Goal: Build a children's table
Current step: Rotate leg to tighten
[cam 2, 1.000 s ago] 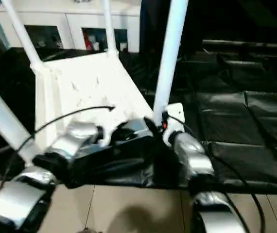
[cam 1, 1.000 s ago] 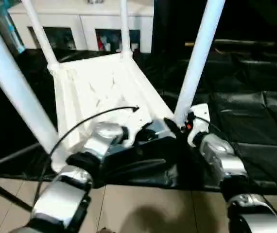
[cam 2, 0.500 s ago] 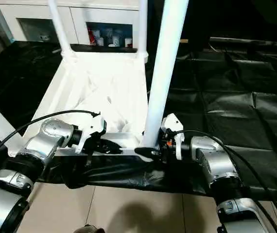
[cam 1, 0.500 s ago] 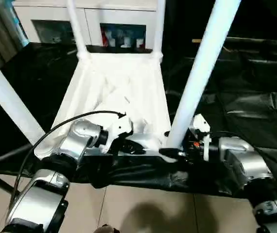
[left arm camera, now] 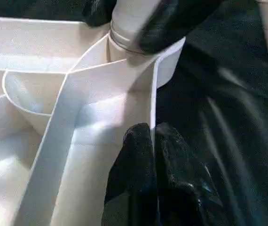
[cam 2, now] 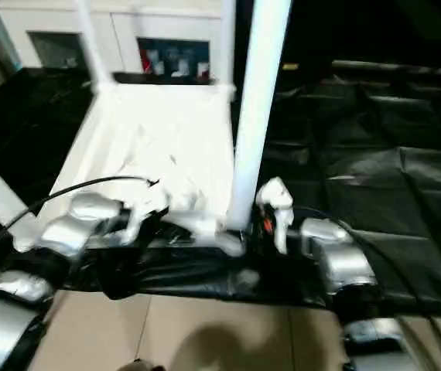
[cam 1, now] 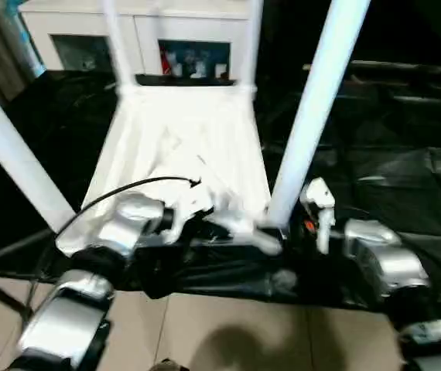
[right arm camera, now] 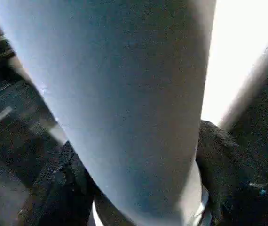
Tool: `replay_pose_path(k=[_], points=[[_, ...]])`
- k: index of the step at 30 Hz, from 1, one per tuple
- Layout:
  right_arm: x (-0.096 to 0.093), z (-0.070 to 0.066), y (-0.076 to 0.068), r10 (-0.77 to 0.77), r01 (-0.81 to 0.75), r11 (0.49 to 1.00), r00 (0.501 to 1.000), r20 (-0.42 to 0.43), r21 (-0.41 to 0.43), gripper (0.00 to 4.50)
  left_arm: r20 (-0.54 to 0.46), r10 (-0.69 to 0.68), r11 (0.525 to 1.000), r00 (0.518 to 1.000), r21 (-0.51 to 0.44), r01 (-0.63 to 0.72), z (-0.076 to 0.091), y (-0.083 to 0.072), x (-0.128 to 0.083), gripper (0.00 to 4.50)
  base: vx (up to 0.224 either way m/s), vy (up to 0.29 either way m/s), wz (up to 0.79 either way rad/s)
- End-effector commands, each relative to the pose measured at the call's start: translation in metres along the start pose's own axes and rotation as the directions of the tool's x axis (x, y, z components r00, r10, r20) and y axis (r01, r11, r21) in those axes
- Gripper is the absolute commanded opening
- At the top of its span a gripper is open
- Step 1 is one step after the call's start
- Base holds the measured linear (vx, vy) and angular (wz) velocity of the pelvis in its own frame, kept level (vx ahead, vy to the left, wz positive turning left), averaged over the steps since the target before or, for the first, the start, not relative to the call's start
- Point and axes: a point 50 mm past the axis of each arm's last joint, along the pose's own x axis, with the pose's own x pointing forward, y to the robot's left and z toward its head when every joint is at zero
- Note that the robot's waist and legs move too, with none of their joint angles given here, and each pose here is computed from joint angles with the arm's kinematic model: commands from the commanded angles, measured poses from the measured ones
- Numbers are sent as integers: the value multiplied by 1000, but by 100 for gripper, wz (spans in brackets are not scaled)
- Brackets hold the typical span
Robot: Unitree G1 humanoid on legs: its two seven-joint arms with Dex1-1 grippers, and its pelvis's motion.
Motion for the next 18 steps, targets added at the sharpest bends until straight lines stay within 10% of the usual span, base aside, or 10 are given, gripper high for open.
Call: replay_pose_path(k=[1,8,18], points=[[11,-31,9,-100,109,992,987,-126,62,260,57,133,991,989,-30,-132,16,5,16,0,0,0,0],[37,-33,16,-303,325,920,945,-127,221,259,79,223,973,972,-73,-218,33,1,42,0,0,0,0],[35,-2,26,45,-45,998,999,24,34,377,100,52,998,994,18,-54,27,-6,31,0,0,0,0]])
